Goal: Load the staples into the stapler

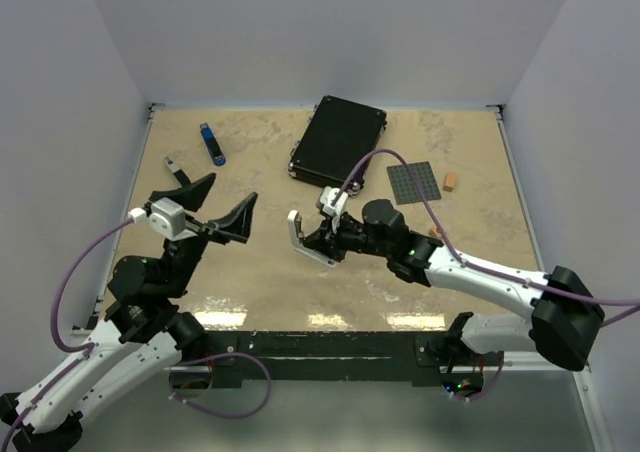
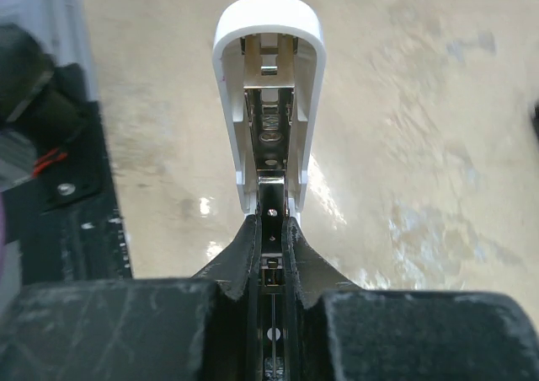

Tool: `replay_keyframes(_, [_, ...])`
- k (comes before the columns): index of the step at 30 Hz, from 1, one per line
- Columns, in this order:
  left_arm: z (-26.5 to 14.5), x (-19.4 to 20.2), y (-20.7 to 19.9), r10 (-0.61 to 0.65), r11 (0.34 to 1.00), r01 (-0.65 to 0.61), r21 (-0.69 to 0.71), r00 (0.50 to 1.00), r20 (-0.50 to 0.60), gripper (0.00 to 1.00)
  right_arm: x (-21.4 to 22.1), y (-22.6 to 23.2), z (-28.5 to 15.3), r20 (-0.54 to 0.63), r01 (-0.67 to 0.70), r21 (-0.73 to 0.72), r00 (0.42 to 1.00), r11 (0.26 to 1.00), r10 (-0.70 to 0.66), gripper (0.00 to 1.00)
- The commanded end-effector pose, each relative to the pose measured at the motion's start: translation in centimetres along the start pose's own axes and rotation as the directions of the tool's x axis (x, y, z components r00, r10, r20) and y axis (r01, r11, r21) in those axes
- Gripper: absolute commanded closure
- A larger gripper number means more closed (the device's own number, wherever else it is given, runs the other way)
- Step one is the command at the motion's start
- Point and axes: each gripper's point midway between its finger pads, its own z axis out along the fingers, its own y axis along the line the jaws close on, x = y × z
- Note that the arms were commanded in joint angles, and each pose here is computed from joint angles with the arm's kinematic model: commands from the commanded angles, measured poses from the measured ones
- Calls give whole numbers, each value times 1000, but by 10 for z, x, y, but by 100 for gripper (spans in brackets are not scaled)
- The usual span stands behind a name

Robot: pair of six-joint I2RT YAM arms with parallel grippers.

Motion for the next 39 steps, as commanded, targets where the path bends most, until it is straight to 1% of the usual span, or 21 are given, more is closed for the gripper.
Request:
replay_keyframes(1, [-20, 12, 73, 94, 911, -163, -379, 976, -196, 0, 17, -34, 19, 3, -77, 221, 997, 972, 78, 100])
replay_keyframes(2, [-23, 14, 78, 98, 900, -180, -398, 971, -216, 0, 21, -33, 26, 1, -90, 238, 996, 967, 93, 100])
replay_keyframes(3, [-23, 13, 80, 97, 892, -181, -413, 971, -218, 0, 34, -38, 34, -29, -99, 270, 993, 958, 111, 100])
replay_keyframes(4, [-29, 20, 86, 143, 875, -251, -415, 951, -274, 0, 42, -45, 38, -37, -100, 326, 992, 940, 118, 100])
replay_keyframes(5, [-32, 25, 89, 158, 867, -276, -415, 942, -296, 0, 41, -42, 45, -29, -107, 332, 992, 937, 124, 100])
replay_keyframes(6, [-34, 28, 92, 168, 857, -295, -422, 935, -313, 0, 46, -44, 49, -33, -110, 359, 991, 927, 131, 100])
replay_keyframes(7, [-38, 30, 98, 170, 836, -313, -450, 929, -329, 0, 61, -49, 55, -60, -108, 395, 988, 912, 143, 100])
replay_keyframes(8, [-41, 37, 101, 174, 825, -331, -457, 920, -351, 0, 59, -46, 61, -41, -121, 398, 988, 909, 149, 100])
replay_keyframes(10, [-44, 43, 104, 181, 816, -350, -461, 911, -371, 0, 75, -51, 67, -59, -121, 438, 985, 891, 163, 100])
replay_keyframes(15, [-53, 53, 114, 196, 776, -405, -484, 884, -425, 0, 91, -54, 81, -51, -126, 460, 985, 879, 167, 100])
replay_keyframes(19, [-55, 55, 117, 195, 766, -413, -493, 879, -434, 0, 100, -54, 86, -17, -139, 455, 986, 879, 165, 100])
replay_keyframes(25, [-56, 57, 120, 185, 765, -406, -499, 882, -434, 0, 112, -50, 88, -34, -100, 439, 991, 893, 128, 100])
replay_keyframes(27, [-55, 58, 121, 184, 770, -404, -494, 882, -435, 0, 115, -49, 89, -48, -92, 440, 991, 893, 125, 96])
replay_keyframes(28, [-55, 59, 121, 183, 771, -403, -493, 881, -436, 0, 115, -47, 90, -57, -90, 440, 990, 893, 128, 88])
replay_keyframes(31, [-53, 60, 122, 179, 774, -401, -489, 880, -439, 0, 114, -43, 90, -65, -83, 444, 990, 892, 125, 75])
replay_keyframes(34, [-52, 62, 124, 172, 779, -395, -487, 882, -439, 0, 108, -42, 87, -59, -91, 447, 990, 890, 131, 68])
replay_keyframes(36, [-51, 63, 125, 168, 783, -389, -485, 883, -438, 0, 103, -41, 86, -53, -98, 448, 989, 889, 135, 65])
replay_keyframes(37, [-51, 64, 125, 165, 784, -387, -485, 884, -437, 0, 96, -41, 83, -43, -104, 452, 989, 886, 139, 61])
replay_keyframes(39, [-50, 65, 126, 163, 785, -387, -485, 883, -440, 0, 87, -40, 80, -32, -110, 455, 990, 884, 140, 58])
